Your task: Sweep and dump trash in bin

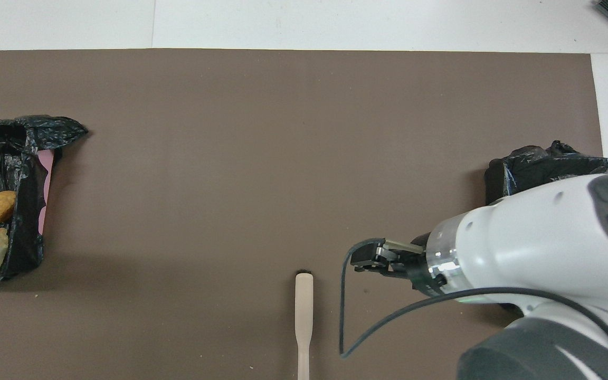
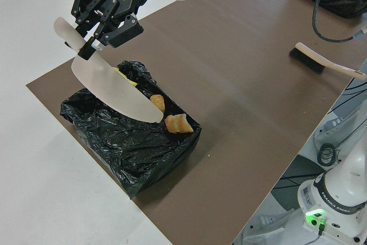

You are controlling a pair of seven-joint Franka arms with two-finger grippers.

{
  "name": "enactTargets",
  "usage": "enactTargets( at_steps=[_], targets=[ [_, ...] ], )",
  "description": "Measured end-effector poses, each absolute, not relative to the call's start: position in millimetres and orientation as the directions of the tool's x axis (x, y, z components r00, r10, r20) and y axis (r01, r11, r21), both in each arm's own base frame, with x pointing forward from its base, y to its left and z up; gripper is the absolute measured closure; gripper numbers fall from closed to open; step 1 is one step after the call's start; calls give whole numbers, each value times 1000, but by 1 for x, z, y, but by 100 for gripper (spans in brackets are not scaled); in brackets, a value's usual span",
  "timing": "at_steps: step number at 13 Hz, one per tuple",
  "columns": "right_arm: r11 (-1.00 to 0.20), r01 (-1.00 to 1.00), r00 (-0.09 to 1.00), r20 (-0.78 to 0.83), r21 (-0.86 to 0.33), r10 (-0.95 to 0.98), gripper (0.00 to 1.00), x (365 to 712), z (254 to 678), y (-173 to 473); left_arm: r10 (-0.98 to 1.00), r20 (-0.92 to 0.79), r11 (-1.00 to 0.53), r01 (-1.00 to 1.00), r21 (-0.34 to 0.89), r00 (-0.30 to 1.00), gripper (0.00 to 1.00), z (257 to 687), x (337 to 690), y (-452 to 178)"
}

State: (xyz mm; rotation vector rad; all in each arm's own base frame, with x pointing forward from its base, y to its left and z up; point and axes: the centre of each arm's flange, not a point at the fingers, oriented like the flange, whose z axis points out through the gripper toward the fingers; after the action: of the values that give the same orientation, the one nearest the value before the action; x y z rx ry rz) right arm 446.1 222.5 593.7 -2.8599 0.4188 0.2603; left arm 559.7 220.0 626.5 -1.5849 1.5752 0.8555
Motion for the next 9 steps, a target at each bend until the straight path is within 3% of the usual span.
enactTargets(
  at_steps=[4, 9],
  targets=[
    [-952, -197, 976, -142, -232, -168, 0, 473, 608, 151, -496, -865, -25, -997, -76, 79, 68, 629, 559, 214],
    [-996, -46, 998, 36, -83, -49, 0, 497, 646, 117, -445, -896, 62, -997, -44, 12, 68, 635, 571, 184]
  ],
)
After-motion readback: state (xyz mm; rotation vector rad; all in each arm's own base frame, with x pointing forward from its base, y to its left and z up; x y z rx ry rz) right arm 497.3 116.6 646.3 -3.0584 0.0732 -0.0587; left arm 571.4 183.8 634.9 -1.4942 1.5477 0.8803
